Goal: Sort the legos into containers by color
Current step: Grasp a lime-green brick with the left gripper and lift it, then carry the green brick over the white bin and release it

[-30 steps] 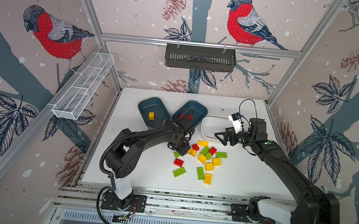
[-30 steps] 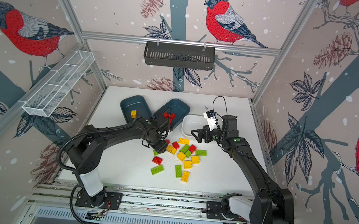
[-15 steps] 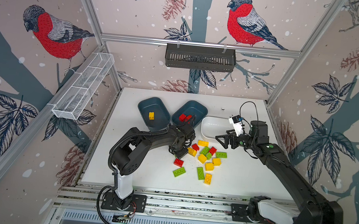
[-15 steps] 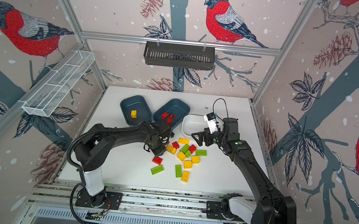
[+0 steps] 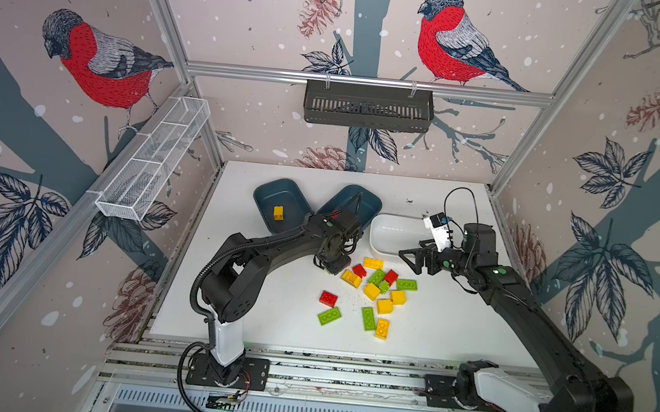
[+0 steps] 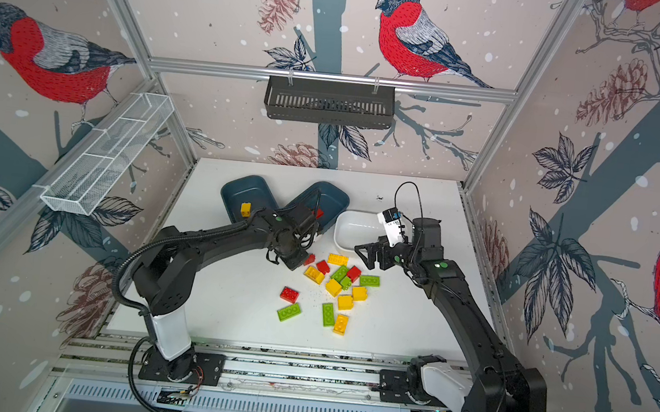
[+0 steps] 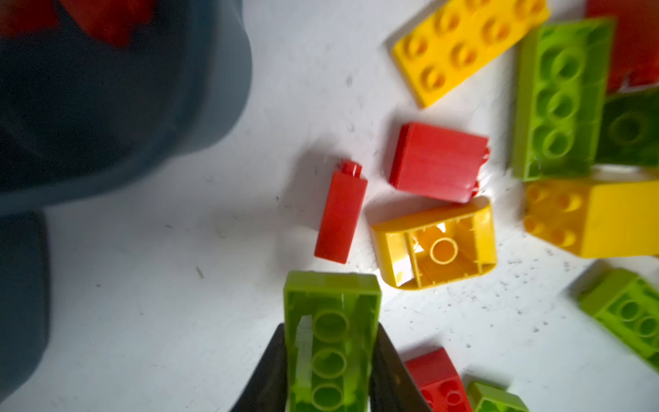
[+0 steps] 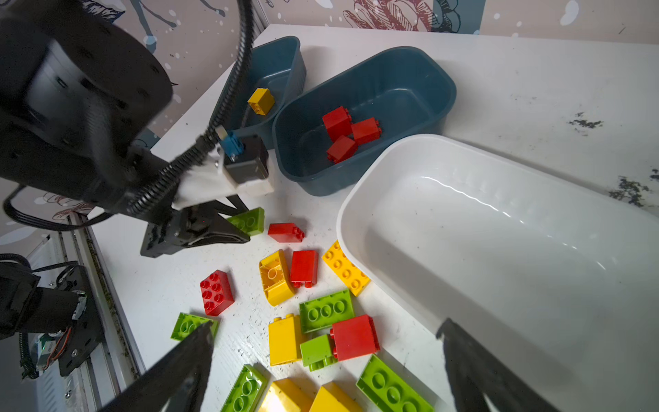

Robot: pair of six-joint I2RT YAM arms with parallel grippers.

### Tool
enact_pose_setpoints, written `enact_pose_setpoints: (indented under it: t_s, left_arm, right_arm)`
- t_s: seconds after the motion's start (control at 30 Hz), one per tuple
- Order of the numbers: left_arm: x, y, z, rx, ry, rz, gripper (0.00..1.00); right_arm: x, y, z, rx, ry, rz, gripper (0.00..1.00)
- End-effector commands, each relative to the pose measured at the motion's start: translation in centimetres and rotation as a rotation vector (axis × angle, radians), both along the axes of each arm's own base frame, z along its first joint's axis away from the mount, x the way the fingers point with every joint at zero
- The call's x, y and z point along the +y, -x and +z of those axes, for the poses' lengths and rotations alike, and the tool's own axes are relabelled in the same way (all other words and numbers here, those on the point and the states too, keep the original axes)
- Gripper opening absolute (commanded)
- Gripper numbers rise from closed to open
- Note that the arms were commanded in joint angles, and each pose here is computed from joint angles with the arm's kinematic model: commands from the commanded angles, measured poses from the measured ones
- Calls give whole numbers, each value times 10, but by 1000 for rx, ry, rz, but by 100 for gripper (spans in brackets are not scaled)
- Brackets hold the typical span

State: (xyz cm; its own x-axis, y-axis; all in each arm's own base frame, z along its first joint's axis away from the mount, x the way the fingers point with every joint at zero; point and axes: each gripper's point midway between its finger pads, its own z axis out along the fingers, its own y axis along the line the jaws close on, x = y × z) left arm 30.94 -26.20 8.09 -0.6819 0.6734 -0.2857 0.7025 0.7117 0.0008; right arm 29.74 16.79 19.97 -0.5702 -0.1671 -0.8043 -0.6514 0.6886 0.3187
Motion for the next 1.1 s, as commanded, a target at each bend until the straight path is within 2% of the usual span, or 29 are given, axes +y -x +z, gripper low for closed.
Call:
enact_pose_setpoints:
  t_s: [0.0,0.07,0.2,0.43,0.63,0.7,0.87,0.97,1.07]
  left_arm:
    - [-11,-5,30,29,70,14,29]
    - [-29,-22,53,22,170,45,29]
    - [-68,-53,73,6,300,51,29]
    - [-136,-97,74,-21,382,83,29]
    - [-161,-121,54,-42,421,157,30]
    - [-167,-120,50,-21,454,156,35]
    - [-159,-118,51,-26,428,178,63]
    - [-150,-109,62,-42,411,156,68]
    - [-127,-97,66,-62,327,138,68]
  right_arm:
    - [-4,-3,7,-25,4,-15,100]
    - [-6,-5,10,-37,0,-27,99]
    - [-12,-8,15,-56,1,-50,99]
    - [-22,-12,21,-81,-1,-93,100]
    - [-28,-12,23,-89,2,-110,99]
    - [-29,-11,22,-89,2,-110,99]
    - [-28,-10,21,-85,-4,-106,99]
    - [-28,-11,20,-83,-7,-103,99]
    - [-26,-10,19,-79,-12,-96,99]
